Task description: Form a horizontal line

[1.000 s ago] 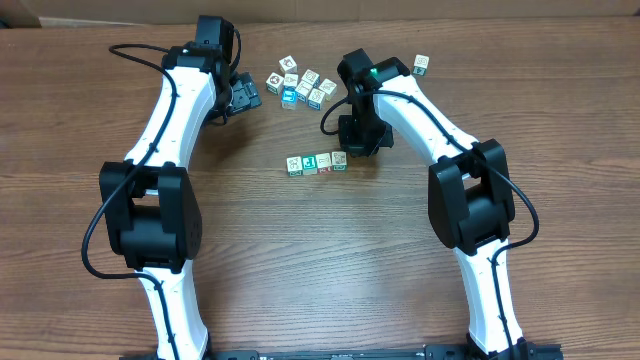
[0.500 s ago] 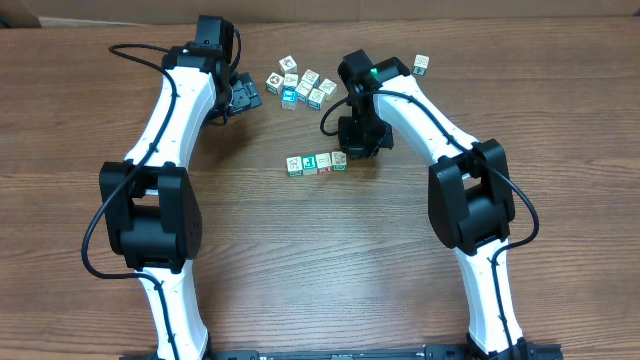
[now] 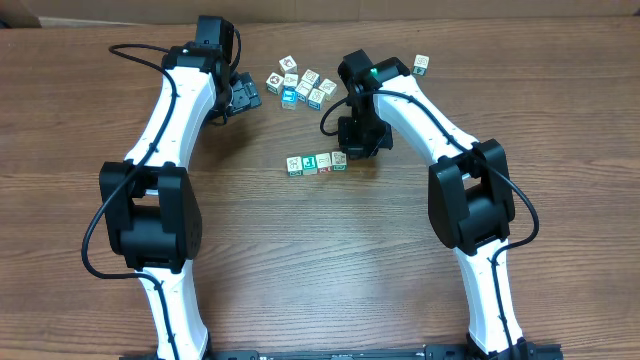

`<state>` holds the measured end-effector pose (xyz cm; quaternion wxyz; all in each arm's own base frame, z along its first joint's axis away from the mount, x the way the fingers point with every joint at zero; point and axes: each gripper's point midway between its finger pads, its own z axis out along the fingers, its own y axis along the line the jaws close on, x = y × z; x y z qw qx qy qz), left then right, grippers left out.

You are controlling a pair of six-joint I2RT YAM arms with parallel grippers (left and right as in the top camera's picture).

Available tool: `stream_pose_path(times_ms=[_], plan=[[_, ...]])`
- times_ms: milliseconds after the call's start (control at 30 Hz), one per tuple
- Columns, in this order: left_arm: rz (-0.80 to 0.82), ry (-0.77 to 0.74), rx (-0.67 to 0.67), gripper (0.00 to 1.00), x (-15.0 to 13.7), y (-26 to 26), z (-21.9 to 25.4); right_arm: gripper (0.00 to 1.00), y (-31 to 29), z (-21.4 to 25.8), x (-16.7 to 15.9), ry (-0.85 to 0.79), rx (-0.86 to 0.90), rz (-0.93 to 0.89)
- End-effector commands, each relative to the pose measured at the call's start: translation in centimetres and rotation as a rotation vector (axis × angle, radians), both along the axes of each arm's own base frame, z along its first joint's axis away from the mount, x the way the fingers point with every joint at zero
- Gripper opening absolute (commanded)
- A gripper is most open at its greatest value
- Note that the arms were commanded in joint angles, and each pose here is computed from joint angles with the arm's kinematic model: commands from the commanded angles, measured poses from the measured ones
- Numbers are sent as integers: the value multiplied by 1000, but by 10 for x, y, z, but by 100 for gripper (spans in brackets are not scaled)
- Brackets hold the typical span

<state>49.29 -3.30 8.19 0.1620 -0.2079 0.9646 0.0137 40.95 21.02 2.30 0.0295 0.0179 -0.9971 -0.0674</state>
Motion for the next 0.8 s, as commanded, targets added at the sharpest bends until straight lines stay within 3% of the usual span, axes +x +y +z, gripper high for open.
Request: stream_pose_path(times_ms=[0, 767], plan=[[-12, -2, 14, 100, 4, 1, -1, 8, 2, 8, 1, -17, 17, 8], [-12, -2, 14, 100, 4, 1, -1, 8, 14, 8, -3, -30, 18, 62]])
